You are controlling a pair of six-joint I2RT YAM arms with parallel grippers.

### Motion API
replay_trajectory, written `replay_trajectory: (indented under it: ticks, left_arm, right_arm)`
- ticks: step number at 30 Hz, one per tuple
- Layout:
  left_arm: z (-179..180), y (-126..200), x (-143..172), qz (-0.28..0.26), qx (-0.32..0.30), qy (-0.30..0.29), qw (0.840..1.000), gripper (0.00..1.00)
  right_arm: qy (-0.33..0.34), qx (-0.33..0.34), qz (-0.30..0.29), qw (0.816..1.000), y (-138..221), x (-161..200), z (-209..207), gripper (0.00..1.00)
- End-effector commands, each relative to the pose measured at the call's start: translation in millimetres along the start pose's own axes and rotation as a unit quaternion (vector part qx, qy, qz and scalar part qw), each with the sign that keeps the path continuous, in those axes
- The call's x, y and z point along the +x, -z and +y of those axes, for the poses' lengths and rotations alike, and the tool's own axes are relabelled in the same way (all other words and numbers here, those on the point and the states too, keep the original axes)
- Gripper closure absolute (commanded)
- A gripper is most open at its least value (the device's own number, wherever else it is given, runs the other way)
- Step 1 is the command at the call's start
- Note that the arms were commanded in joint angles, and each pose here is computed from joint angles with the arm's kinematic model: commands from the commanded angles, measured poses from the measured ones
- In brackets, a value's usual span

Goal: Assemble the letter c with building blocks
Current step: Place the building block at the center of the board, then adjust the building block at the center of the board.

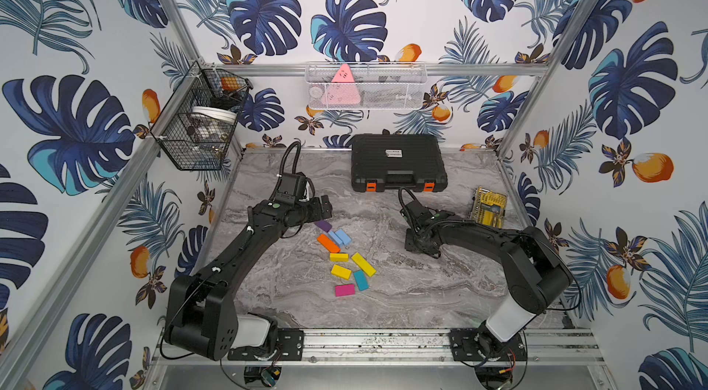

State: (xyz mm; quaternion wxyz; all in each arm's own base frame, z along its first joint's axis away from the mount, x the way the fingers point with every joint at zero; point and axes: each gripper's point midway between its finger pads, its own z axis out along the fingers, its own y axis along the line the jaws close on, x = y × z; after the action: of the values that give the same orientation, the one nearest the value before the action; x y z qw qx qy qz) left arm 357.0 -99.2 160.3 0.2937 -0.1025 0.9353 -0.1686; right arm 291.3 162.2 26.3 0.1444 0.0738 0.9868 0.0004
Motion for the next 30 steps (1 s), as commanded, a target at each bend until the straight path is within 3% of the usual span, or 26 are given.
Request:
replay_trajectory:
  ticks: [1, 7, 17, 30]
  left_arm:
    - [-1, 1, -4, -0.009, -0.002, 0.0, 1.0, 0.01]
    - [-2, 1, -5, -0.01, -0.002, -0.001, 1.0, 0.01]
    - [-1, -2, -3, -0.008, -0.005, -0.001, 1.0, 0.01]
    - [1, -4, -2, -0.004, -0.009, -0.002, 1.0, 0.01]
  right_arm:
    - [-0.012, -0.014, 0.004, 1.0, 1, 2, 4, 0.36]
    - [-0.013, -0.044, 0.023, 0.999, -1, 11, 12, 0.28]
    - [0.001, -0.116, 0.029, 0.993, 1, 9, 45, 0.27]
    - [0.044, -0.149, 0.02, 0.988, 16, -3, 93, 0.27]
